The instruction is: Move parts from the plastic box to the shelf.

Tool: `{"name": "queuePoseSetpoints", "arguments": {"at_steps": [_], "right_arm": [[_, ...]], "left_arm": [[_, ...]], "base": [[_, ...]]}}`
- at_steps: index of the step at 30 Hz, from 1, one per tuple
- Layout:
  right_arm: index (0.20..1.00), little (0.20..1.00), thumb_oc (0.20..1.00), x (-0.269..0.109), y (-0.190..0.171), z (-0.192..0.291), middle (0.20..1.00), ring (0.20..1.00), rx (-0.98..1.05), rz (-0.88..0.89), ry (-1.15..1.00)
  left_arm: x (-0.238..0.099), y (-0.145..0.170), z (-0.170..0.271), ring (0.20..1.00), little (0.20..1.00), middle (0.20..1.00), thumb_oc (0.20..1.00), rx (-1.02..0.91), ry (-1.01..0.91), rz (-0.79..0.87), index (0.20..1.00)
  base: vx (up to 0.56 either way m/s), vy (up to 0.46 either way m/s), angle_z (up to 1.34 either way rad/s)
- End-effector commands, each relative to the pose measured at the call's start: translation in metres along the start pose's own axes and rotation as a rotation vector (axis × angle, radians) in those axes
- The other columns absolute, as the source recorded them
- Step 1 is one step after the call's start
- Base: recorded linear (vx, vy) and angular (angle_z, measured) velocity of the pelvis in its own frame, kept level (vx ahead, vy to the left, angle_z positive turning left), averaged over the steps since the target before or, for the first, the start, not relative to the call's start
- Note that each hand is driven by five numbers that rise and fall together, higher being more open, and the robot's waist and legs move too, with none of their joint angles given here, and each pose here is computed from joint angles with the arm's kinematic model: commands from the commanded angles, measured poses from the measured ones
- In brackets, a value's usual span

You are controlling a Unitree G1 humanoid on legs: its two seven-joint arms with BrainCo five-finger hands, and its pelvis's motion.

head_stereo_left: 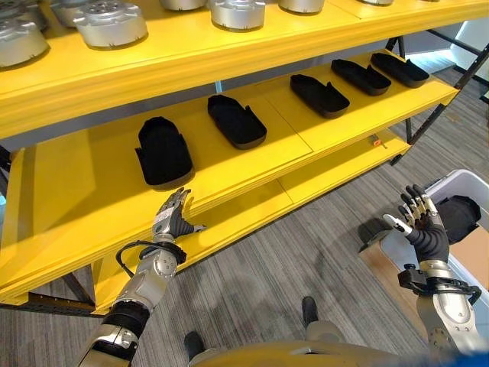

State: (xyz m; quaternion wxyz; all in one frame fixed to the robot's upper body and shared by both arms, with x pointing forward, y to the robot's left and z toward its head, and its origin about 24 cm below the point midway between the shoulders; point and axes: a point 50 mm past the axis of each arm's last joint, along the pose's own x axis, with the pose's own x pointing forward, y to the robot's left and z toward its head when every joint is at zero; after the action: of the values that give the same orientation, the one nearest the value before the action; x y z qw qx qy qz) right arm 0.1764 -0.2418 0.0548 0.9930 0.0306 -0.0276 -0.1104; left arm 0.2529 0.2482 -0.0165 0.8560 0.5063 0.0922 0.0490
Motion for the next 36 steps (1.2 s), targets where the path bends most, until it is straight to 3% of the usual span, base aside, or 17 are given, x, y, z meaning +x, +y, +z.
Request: {"name": "queuePoseSetpoints", "arguments": {"at_steps": [1, 36], "right_arm": [[1.0, 1.0, 1.0, 0.018, 0.008, 0.05, 1.0, 1.0, 0.0, 0.048, -0.268], [1.0, 1.0, 1.0, 0.015, 0.012, 0.06, 1.0, 1.0, 0.01, 0.096, -0.313]], "left_arm": [[0.028, 0.033, 0.013, 1.0, 1.0, 1.0, 1.0, 0.006, -0.035, 0.15, 1.0], [0.068, 0.057, 0.009, 1.0, 1.0, 1.0, 1.0, 0.077, 0.088, 0.188, 1.0]], "base": [[0.0, 0.0, 0.0], [0.0, 0.001, -0.01]]}}
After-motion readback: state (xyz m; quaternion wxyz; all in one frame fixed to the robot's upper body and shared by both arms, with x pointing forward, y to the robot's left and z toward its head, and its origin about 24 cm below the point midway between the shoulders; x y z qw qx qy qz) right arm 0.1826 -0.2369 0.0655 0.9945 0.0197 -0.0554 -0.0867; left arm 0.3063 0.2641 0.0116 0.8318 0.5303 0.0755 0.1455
